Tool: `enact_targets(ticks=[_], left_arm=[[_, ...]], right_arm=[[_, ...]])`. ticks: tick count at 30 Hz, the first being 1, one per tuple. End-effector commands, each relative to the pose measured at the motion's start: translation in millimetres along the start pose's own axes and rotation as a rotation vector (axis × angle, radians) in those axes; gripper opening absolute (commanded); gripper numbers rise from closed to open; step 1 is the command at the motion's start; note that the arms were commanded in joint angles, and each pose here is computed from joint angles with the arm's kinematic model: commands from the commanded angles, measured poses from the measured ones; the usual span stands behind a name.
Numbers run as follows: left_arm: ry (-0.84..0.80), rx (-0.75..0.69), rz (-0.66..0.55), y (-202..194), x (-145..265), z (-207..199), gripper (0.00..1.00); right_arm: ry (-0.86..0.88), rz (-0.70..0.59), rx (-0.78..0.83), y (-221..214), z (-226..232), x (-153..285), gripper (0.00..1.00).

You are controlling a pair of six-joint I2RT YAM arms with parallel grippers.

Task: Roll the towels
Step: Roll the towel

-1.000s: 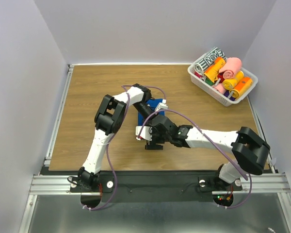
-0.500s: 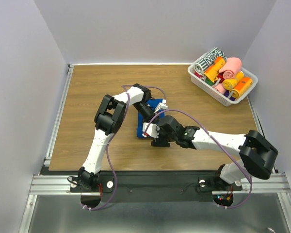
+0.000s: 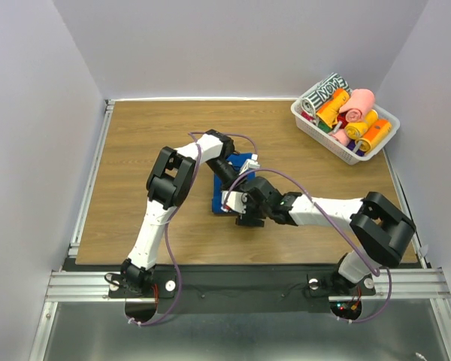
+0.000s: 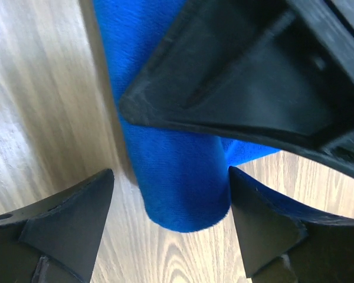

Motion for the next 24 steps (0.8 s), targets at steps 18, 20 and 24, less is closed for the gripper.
enact_targets(ticks=[18,20,24], left_arm=[[0.271,-0.152,0.028,-1,75,-3,0.71],[0.332,-0.177,0.002,9,101,-13,0.72],[0.47,-0.19,-0.066,13,150,-28,0.77]], right_arm=[[0.313,-0.08,-0.077,1,19,7,0.01],[0.346,-0.085,-0.094,2,21,9,0.01],[0.408,-0.055,-0.167,2,19,8,0.01]])
Point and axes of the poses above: each gripper's point midway between its finger pads, its own x axis back along the fingers, its own z axis along the line the jaws close on, y = z × x, the point moved 3 cm from there along x, back along the fingers, and after that the axes turned 11 degrees about -x, right-handed, at the moved point
